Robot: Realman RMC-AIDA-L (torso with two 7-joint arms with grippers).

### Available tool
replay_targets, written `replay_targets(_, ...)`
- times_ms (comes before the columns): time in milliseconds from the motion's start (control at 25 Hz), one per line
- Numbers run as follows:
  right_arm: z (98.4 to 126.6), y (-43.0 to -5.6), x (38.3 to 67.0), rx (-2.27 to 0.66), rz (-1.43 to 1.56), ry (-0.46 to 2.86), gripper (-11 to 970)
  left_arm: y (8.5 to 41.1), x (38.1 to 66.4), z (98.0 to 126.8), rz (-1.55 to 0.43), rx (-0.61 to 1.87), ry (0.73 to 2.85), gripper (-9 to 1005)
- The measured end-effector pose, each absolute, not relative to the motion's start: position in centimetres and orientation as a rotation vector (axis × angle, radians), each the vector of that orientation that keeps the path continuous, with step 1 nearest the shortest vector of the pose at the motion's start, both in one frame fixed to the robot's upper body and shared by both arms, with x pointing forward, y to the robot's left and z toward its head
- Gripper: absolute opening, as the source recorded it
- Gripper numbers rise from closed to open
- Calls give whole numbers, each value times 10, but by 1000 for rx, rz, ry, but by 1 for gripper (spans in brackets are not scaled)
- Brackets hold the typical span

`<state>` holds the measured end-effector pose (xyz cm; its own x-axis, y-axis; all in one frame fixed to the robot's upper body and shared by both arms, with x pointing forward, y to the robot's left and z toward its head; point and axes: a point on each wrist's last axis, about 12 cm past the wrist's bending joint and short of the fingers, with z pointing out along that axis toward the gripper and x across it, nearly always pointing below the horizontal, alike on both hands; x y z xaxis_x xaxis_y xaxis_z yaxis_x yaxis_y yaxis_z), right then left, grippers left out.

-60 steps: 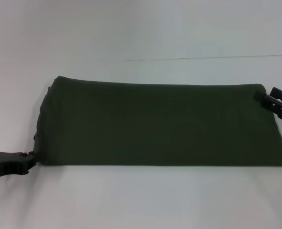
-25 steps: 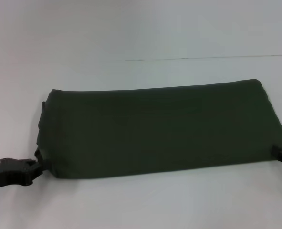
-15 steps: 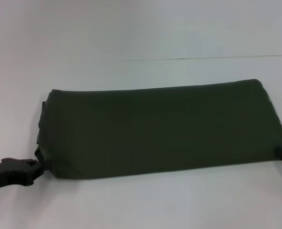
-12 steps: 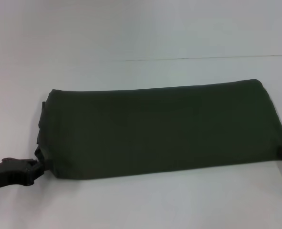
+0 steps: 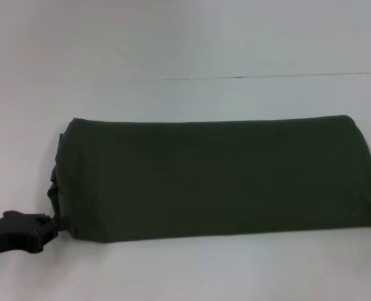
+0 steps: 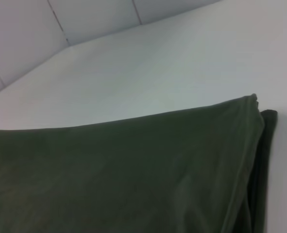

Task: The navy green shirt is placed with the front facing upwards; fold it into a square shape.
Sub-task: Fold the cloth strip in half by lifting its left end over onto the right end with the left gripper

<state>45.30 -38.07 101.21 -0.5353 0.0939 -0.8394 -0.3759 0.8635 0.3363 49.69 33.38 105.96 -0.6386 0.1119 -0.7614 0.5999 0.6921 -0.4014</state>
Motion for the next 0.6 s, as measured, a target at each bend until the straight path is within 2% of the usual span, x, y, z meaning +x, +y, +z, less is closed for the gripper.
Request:
replay_targets(400,1008,-394,398,-145,631,2025,12,339,476,1066,-905,647,2133,51)
replay_targets(600,1009,-397,390,-131,622,2012,44,341,473,1064,-891,651,2134,55)
